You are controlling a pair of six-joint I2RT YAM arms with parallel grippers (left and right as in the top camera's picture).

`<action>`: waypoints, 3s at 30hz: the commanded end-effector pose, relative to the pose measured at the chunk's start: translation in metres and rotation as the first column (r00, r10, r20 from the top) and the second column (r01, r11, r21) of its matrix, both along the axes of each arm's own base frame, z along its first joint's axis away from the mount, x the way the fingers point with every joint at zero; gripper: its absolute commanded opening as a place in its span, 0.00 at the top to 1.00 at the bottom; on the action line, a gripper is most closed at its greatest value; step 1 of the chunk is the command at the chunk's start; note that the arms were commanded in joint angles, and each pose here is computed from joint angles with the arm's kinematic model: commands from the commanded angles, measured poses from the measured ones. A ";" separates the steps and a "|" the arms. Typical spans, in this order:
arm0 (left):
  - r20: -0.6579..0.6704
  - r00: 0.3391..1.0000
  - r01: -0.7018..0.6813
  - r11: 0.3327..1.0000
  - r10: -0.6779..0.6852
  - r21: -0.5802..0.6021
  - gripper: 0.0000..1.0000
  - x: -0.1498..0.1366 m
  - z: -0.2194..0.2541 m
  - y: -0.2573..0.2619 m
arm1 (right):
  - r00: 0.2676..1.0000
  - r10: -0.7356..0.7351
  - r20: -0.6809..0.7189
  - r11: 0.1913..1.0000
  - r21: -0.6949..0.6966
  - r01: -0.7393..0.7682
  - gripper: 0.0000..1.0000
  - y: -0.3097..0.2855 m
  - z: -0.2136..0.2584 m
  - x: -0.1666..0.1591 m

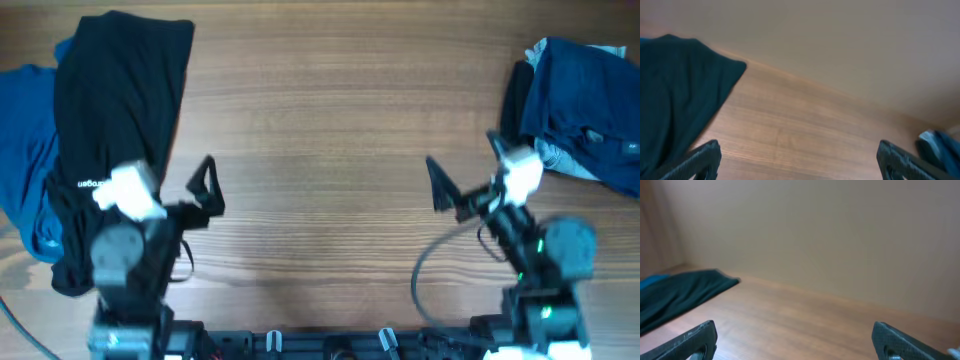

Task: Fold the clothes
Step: 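Reach the left gripper into the left clothing pile and grasp the teal shirt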

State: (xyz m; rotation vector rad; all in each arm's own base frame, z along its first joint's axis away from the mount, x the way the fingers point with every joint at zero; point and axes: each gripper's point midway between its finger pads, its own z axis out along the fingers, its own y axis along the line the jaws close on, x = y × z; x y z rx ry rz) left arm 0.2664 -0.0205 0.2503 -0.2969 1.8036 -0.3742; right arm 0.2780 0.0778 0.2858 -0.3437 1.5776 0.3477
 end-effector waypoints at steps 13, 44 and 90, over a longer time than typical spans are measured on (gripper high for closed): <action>-0.584 0.812 0.075 0.993 -0.008 0.091 0.00 0.069 -0.007 0.001 | 0.741 0.346 -0.575 0.938 0.205 -0.279 0.00 0.056 -0.038 0.098; -0.869 0.278 -0.724 0.684 0.409 0.090 0.12 0.001 -0.119 0.215 | 0.627 0.370 -0.685 0.927 0.230 -0.296 0.01 0.087 -0.095 0.107; -0.747 0.243 -0.846 0.511 0.619 0.149 0.24 0.044 -0.255 0.369 | 0.615 0.323 -0.719 0.930 0.120 -0.347 0.01 0.085 -0.114 0.095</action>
